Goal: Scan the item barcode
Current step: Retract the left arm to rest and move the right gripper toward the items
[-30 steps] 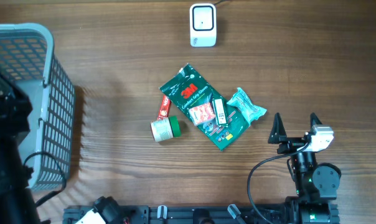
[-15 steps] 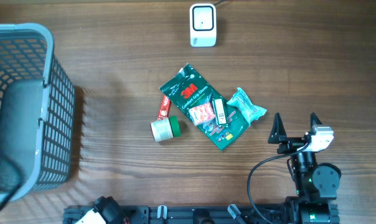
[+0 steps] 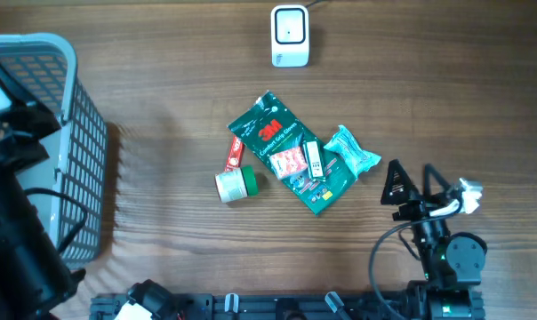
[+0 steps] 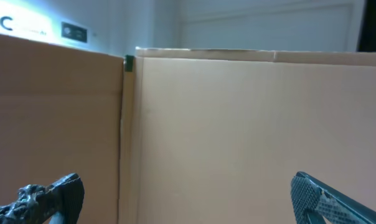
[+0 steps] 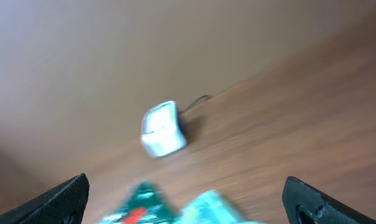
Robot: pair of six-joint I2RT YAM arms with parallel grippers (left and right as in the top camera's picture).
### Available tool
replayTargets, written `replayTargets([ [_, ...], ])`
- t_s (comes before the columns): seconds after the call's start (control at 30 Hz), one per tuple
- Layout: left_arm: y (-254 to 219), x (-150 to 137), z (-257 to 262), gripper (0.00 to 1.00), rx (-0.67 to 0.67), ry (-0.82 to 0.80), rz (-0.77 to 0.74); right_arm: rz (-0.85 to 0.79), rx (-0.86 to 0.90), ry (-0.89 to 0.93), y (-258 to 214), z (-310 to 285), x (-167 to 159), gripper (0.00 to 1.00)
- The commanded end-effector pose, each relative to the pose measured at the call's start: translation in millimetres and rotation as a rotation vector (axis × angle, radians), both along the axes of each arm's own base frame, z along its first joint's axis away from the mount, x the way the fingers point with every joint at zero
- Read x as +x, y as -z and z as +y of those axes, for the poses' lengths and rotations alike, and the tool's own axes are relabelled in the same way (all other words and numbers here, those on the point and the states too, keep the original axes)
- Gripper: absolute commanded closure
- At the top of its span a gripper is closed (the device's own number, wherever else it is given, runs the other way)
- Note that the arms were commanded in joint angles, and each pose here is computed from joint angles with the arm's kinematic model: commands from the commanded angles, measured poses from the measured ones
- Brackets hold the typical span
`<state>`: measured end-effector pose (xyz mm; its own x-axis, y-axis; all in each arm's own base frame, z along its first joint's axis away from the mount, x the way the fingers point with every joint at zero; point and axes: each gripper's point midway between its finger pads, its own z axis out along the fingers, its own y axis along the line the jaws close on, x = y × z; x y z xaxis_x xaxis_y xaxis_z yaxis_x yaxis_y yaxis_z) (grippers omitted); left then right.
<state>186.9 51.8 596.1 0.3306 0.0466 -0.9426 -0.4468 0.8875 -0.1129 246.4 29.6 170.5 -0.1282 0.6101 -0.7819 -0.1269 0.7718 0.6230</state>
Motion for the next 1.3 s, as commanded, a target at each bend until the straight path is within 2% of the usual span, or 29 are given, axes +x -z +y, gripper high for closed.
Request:
replayTargets([
  [0.0, 7, -13, 1, 0.00, -0.162, 0.150, -0.101, 0.148, 0.311, -0.271, 10, 47, -12, 0.00],
  [0.1, 16, -34, -10, 0.00, -0.147, 0.309, -0.101, 0.235, 0.379, -0.318, 22, 56, -15, 0.00],
  [0.2, 14, -74, 8, 0.00, -0.151, 0.286, -0.180, 0.268, 0.292, -0.459, 31, 76, -26, 0.00],
  [0.3, 16, -111, 21, 0.00, -0.166, 0.235, -0.262, 0.283, 0.274, -0.502, 34, 82, -29, 0.00],
  [0.43, 28, -137, 11, 0.00, -0.145, 0.275, -0.307, 0.196, 0.195, -0.573, 2, 89, -33, 0.00],
  [0.53, 35, -148, 1, 0.00, -0.094, 0.276, -0.312, 0.189, 0.161, -0.576, -18, 89, -35, 0.00],
  [0.67, 48, -162, -1, 0.00, -0.164, 0.303, -0.362, 0.329, 0.033, -0.387, -22, 62, -38, 0.01],
  [0.8, 51, -170, -1, 0.00, -0.165, 0.325, -0.380, 0.461, -0.051, -0.245, -29, 37, -47, 0.01],
  [1.07, 85, -179, -24, 0.00, -0.109, 0.484, -0.389, 0.553, -0.023, -0.302, -38, 45, -37, 0.01],
  [1.27, 107, -147, -24, 0.00, -0.125, 0.464, -0.310, 0.523, -0.077, -0.295, -79, 42, -27, 0.01],
])
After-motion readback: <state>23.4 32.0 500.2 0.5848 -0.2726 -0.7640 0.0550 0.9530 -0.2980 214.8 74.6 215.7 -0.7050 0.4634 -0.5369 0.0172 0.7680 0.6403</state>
